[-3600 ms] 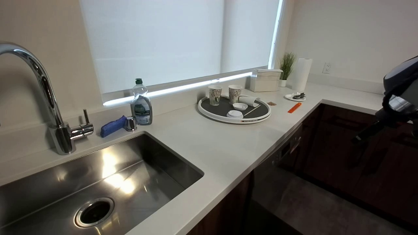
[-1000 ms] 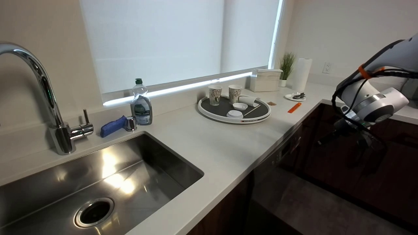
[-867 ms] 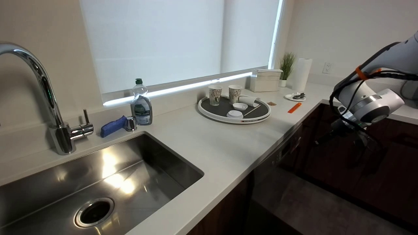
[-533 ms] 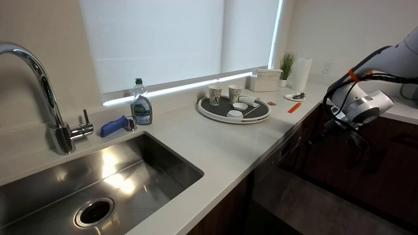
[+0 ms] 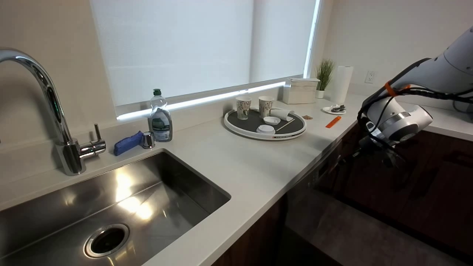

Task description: Press a button on the right side of the dish washing machine

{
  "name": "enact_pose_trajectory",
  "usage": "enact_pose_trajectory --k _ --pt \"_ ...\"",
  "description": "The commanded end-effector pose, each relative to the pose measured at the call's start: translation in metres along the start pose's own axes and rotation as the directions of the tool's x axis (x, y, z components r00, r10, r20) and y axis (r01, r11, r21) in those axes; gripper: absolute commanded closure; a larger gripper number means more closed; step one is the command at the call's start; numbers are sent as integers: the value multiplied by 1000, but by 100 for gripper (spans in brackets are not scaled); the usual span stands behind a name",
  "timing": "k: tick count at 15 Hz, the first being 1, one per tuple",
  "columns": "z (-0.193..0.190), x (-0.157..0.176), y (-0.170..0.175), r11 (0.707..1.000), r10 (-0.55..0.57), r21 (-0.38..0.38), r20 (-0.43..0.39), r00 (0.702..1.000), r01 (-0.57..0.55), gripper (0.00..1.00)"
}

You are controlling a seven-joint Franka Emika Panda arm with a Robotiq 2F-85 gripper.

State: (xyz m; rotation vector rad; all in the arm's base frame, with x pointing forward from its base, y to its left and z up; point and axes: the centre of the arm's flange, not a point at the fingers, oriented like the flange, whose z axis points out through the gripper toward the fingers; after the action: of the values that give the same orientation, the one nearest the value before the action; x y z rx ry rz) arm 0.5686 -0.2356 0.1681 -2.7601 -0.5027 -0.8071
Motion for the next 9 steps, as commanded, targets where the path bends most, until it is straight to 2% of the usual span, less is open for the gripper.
enact_pose_trajectory --k 1,9 --pt "15 3 11 1000 -15 -22 -7 1000 15 100" --pt "29 13 12 1000 -20 0 -28 999 20 100"
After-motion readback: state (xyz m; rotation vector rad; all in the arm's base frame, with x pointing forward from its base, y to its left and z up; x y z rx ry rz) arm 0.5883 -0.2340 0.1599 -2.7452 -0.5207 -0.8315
